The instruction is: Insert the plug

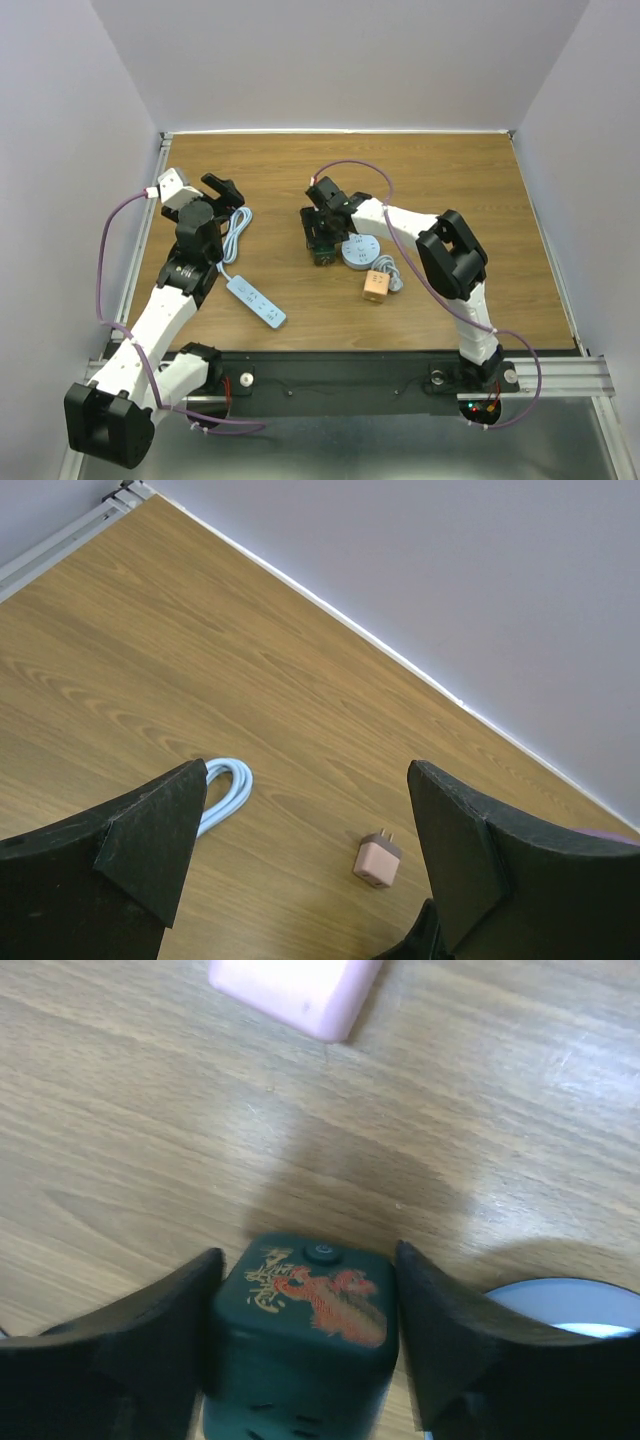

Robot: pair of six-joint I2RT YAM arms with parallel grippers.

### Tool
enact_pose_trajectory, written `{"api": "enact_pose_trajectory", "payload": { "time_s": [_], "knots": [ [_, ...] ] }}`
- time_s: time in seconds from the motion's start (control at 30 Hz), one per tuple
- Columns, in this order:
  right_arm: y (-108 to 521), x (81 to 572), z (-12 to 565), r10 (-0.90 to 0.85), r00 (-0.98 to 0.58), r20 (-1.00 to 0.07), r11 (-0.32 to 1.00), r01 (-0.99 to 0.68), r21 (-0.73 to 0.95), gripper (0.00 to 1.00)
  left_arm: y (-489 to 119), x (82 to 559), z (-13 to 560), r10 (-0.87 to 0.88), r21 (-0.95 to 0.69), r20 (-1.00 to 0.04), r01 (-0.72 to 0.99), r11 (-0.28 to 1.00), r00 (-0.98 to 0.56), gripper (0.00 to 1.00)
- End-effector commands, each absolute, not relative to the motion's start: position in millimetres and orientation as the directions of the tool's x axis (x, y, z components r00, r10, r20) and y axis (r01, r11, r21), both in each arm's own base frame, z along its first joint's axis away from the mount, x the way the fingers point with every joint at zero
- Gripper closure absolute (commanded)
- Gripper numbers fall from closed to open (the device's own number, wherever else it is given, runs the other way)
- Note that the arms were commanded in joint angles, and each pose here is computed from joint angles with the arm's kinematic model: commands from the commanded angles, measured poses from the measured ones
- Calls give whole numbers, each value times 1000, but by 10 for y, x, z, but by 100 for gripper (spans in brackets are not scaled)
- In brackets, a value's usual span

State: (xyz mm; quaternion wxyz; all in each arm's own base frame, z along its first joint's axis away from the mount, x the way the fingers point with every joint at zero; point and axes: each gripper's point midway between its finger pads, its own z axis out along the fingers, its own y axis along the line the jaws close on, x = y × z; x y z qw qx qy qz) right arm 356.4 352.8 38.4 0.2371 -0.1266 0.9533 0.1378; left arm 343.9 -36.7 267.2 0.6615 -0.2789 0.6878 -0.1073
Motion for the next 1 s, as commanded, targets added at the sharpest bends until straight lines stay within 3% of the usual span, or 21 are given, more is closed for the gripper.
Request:
{"api": "enact_pose_trajectory", "payload": {
  "time_s": [0.0, 0.07, 0.17, 0.2, 0.4, 0.63, 0.97],
  "knots": [
    [3661, 3747, 614, -153, -824, -546, 927, -312, 211, 44, -413, 3403, 2709, -533, -529, -845, -211, 822, 43, 7],
    [3676, 3790, 703, -143, -811, -567, 928, -310, 209, 58, -458, 3403, 2712, -526, -522, -850, -196, 830, 34, 7],
    [3706, 3914, 941, -116, -780, -616, 928, -306, 213, 93, -569, 3421, 2725, -522, -518, -853, -152, 842, 18, 9],
    [3713, 3949, 1009, -108, -769, -630, 929, -305, 212, 100, -616, 3431, 2723, -510, -506, -860, -132, 852, 8, 10],
    [3850, 4165, 1819, 84, -647, -758, 894, -287, 344, 100, -1197, 3416, 2875, -495, -496, -867, 170, 852, -48, 12],
    [3864, 4207, 2739, 274, -508, -816, 823, -315, 472, 100, -1734, 3288, 3047, -450, -448, -887, 441, 777, -108, 11],
    [3871, 3923, 3269, 396, -480, -783, 685, -413, 600, 100, -2040, 3345, 3161, -484, -471, -864, 562, 680, -139, 7]
  ]
}}
